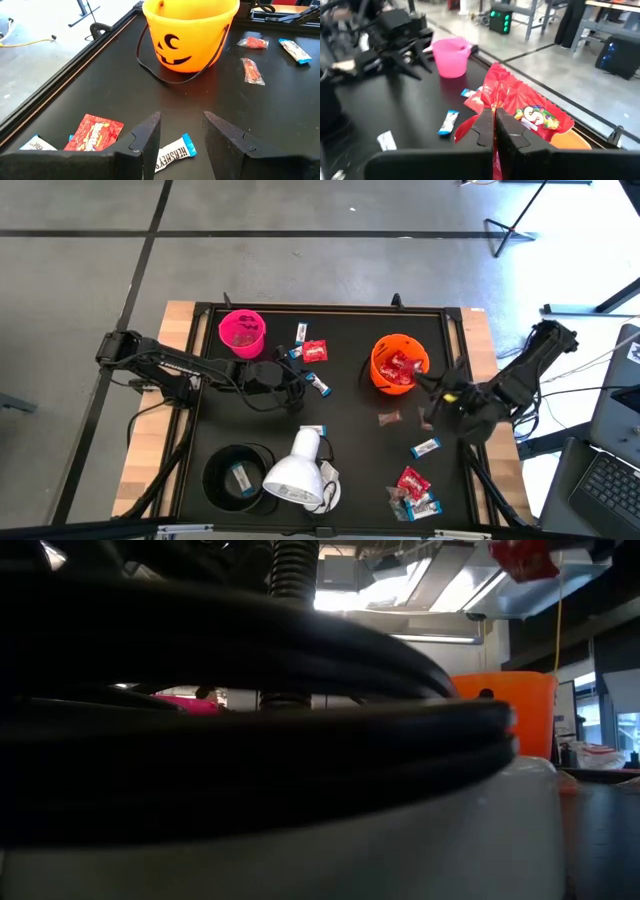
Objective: Sort candy
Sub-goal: Put the red candy into the orange bucket, then put the orange gummy into the pink bucket
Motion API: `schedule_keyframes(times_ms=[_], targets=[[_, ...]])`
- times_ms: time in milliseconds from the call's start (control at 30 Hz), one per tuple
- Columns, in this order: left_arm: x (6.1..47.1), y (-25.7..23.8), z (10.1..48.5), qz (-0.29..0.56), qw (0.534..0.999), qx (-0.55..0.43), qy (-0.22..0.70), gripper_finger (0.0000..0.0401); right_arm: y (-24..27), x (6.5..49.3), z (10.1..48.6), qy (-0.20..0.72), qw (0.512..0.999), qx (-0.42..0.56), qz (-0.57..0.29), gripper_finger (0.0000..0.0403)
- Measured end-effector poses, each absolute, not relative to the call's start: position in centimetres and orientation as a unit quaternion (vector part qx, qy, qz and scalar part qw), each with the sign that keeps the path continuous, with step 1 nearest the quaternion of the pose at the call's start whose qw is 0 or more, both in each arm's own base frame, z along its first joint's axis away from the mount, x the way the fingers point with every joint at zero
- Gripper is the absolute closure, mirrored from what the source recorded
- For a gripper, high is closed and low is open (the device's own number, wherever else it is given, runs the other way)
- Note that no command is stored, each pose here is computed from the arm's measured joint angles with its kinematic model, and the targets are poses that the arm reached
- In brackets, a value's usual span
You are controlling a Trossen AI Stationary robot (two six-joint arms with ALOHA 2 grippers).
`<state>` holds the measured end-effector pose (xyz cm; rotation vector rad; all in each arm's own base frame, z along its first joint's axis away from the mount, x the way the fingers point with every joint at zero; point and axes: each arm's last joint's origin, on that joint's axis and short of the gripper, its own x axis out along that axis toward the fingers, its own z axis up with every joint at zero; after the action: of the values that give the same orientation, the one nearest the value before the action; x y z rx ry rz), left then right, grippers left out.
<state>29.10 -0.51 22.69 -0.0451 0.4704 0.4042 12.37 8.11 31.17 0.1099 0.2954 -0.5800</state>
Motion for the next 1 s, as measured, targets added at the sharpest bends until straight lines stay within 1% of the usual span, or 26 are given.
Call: schedule_keyframes(times_ms=[100,233,367,533,667,833,933,1000], targets=[[29.2,-0.5,22.9,0.198,0.955,-0.024,0.220,0.0265,6.8,11.6,30.3,0.122,0.942,0.082,-0.301,0.0402],[29.3,-0.5,23.1,0.198,0.958,-0.027,0.208,0.0265,5.3,11.5,29.1,0.116,0.931,0.103,-0.330,0.0402],[29.3,-0.5,23.1,0.198,0.958,-0.027,0.208,0.0265,4.1,12.0,27.9,0.138,0.916,0.100,-0.364,0.0400],[29.3,-0.5,23.1,0.198,0.958,-0.027,0.208,0.0265,2.7,13.2,26.7,0.168,0.899,0.101,-0.392,0.0380],[29.3,-0.5,23.1,0.198,0.958,-0.027,0.207,0.0265,1.7,14.4,26.2,0.183,0.901,0.113,-0.377,0.0355],[29.3,-0.5,23.1,0.198,0.958,-0.027,0.207,0.0265,0.7,15.2,26.2,0.207,0.905,0.116,-0.352,0.0312],[29.3,-0.5,23.1,0.198,0.958,-0.027,0.207,0.0265,0.5,15.2,26.1,0.227,0.909,0.135,-0.323,0.0291],[29.3,-0.5,23.1,0.198,0.958,-0.027,0.207,0.0265,0.5,15.3,25.9,0.245,0.912,0.151,-0.292,0.0285]])
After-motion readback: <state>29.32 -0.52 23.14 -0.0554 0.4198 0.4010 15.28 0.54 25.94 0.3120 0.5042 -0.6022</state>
